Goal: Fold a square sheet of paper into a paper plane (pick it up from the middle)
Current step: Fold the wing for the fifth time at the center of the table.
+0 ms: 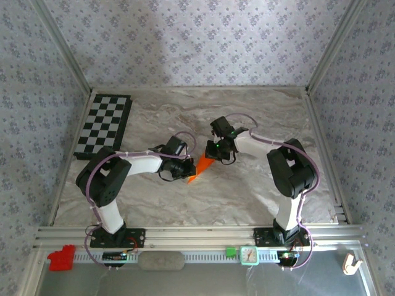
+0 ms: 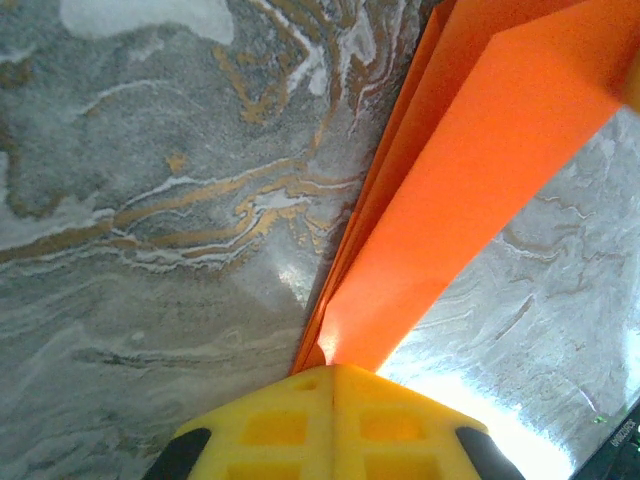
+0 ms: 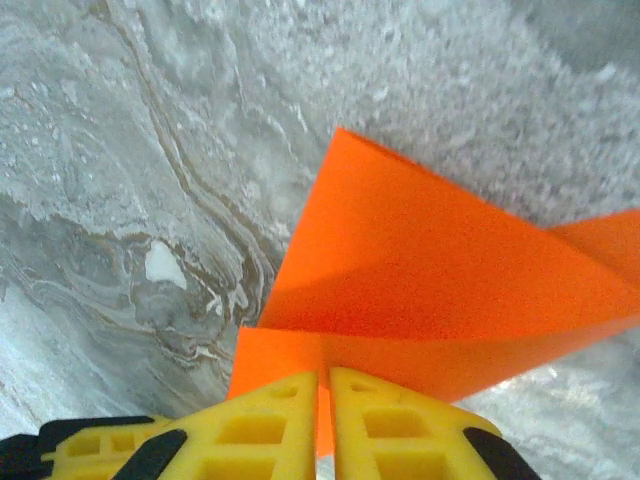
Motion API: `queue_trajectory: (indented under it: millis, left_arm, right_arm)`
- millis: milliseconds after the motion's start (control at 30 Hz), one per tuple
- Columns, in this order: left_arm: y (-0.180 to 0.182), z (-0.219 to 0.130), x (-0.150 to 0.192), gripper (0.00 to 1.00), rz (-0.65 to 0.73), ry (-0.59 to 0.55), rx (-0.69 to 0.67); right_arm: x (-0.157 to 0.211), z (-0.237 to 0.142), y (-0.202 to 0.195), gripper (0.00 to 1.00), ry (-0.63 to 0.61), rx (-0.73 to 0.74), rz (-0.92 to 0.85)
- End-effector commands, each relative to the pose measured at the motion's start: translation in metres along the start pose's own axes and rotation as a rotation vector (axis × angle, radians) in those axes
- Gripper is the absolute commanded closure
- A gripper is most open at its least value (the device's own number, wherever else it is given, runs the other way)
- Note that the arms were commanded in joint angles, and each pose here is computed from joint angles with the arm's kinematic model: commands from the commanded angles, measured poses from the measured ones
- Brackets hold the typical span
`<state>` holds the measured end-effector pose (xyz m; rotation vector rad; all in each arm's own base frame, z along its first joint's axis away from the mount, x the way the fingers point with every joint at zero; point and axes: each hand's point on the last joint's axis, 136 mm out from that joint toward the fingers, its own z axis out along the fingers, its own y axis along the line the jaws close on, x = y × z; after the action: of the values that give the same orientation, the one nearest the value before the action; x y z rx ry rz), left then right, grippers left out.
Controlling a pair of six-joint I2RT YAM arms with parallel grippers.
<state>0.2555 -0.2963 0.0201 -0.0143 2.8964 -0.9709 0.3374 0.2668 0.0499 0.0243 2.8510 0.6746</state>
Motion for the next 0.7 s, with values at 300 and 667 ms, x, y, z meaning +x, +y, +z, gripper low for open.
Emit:
queue_trajectory:
  millis: [300,667]
  left_arm:
    - [0.027,0.008,0.019,1.0,-0.059,0.066,-0.104]
    - [-0.018,-0.004,-0.002,1.0,0.007,0.0,0.055]
  right_arm:
    - [0.002,0.018,-0.027,0.88,0.03,0.068,0.0]
    - [0.028,0.038,-0.049,0.88,0.078,-0.001,0.038]
